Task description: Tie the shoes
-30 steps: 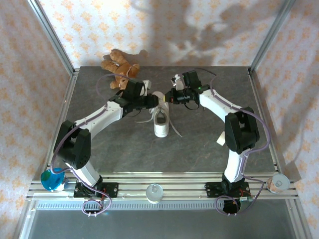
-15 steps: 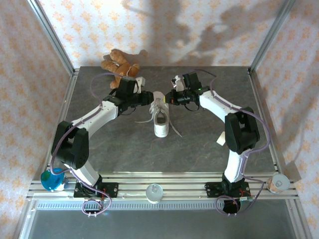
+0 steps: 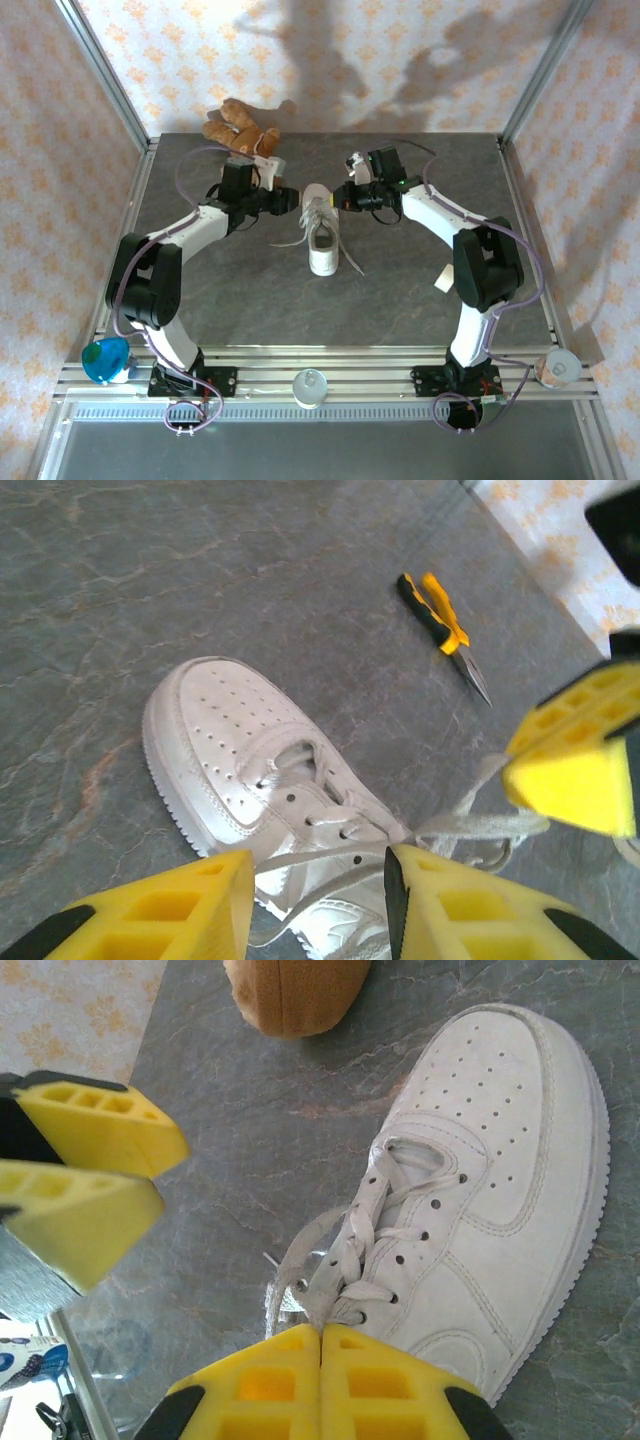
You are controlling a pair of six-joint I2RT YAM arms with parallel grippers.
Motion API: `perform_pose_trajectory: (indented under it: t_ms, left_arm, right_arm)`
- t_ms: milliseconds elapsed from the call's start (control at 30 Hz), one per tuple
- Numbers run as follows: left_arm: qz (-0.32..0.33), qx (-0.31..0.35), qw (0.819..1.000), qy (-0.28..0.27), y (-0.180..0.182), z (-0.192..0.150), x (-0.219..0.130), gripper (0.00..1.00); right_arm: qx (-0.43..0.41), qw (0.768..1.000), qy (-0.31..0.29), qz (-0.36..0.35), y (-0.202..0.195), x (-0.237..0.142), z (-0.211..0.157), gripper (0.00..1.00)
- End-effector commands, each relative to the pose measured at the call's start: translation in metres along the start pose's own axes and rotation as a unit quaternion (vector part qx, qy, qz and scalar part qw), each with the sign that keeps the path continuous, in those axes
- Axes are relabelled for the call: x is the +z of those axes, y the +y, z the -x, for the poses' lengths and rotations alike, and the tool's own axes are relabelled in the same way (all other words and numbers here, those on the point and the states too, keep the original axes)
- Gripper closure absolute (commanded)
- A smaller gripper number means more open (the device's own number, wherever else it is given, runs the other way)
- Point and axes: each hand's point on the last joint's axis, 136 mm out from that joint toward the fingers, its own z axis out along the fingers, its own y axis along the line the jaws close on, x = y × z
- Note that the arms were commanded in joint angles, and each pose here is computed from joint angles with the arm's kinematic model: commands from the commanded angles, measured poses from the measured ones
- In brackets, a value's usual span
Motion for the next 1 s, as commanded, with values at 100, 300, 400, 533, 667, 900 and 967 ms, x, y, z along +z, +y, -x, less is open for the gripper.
perform_pose_trajectory:
  t_ms: [100, 300, 400, 533, 667, 900, 967]
  left_arm:
    - [-0.024, 0.065, 0.998, -0.010, 0.005, 0.004, 0.015, 0.58]
    - [0.012, 0.028, 0.999, 0.026, 0.028, -0.005, 0.023, 0.59]
    - [0.024, -0.023, 0.999, 0.043, 0.040, -0.009, 0.027, 0.58]
    - [0.006, 0.026, 0.999, 0.040, 0.034, -0.017, 0.026, 0.58]
    - [-0.009, 0.091, 0.996, 0.016, 0.031, -0.008, 0.012, 0.55]
    - [-0.048, 0.239, 0.970, 0.023, 0.012, 0.017, -0.001, 0.54]
    - [-0.049, 0.302, 0.951, 0.054, 0.012, 0.013, -0.007, 0.52]
  right_arm:
    - [-0.039, 0.999, -0.034, -0.008, 0.008, -0.014, 0.022, 1.00]
    - [-0.046, 0.999, -0.024, -0.011, 0.004, -0.010, 0.018, 1.00]
    - [-0.053, 0.998, -0.023, -0.011, 0.004, -0.010, 0.017, 1.00]
    - [-0.060, 0.998, -0.020, -0.017, 0.002, -0.009, 0.017, 1.00]
    - [-0.063, 0.998, -0.015, -0.019, 0.001, -0.008, 0.017, 1.00]
    - [-0.073, 0.997, -0.013, -0.025, 0.000, -0.009, 0.016, 1.00]
    - [-0.078, 0.997, -0.013, -0.026, 0.000, -0.010, 0.017, 1.00]
